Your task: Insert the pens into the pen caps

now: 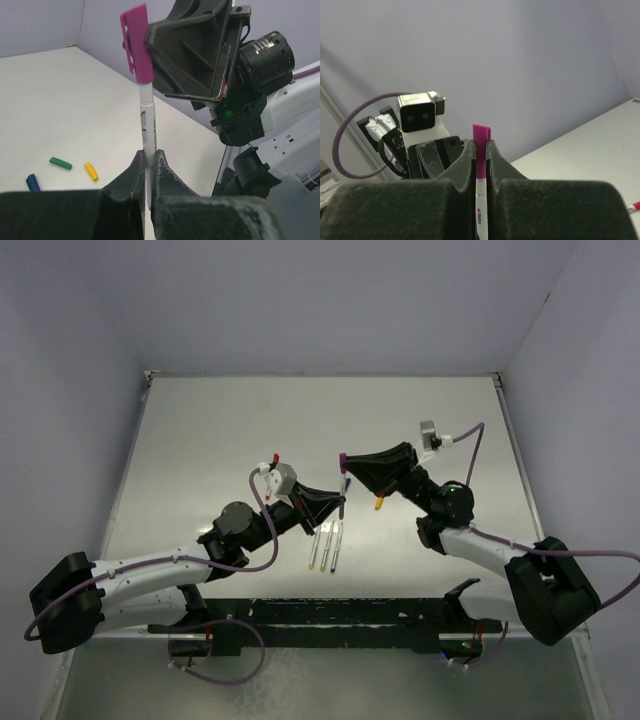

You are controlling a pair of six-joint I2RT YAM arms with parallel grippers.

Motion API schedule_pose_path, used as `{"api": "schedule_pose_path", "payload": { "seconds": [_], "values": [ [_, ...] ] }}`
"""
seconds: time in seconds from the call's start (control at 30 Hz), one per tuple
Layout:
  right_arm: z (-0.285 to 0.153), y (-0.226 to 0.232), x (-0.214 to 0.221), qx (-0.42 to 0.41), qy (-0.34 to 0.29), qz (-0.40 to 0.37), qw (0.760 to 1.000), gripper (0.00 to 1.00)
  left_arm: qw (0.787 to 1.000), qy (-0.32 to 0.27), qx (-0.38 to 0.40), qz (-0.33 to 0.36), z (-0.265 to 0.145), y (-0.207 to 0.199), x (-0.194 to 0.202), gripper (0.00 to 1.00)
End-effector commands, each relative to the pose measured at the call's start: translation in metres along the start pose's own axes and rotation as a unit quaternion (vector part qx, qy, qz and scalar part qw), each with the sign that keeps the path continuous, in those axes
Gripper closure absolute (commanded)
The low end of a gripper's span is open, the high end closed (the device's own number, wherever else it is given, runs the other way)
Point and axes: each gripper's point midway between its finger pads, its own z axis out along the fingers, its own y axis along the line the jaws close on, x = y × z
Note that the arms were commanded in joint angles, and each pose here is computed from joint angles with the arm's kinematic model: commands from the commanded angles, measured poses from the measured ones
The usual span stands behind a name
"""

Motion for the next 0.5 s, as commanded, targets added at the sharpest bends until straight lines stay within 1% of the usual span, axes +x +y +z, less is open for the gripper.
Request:
{"api": "schedule_pose_path", "payload": {
  "seconds": [0.0, 0.23, 0.37, 0.47],
  "values": [
    [0.002, 0.027, -0.007, -0.071, -0.012, -0.039, 0.997, 1.00, 0.998, -0.060, 0.036, -0.004, 0.004, -0.018, -0.034, 1.00],
    [0.000, 0.026, 0.004, -0.076, 0.013, -0.029, 0.997, 1.00, 0.996, -0.086, 0.022, 0.007, -0.001, -0.015, -0.050, 1.00],
    [-0.001, 0.028, 0.017, -0.094, 0.047, -0.021, 0.994, 1.00, 0.993, -0.121, 0.013, 0.004, -0.005, -0.014, -0.065, 1.00],
    [-0.004, 0.024, 0.032, -0.101, 0.082, -0.001, 0.992, 1.00, 0.989, -0.145, 0.022, 0.002, -0.007, -0.018, -0.077, 1.00]
  ]
}}
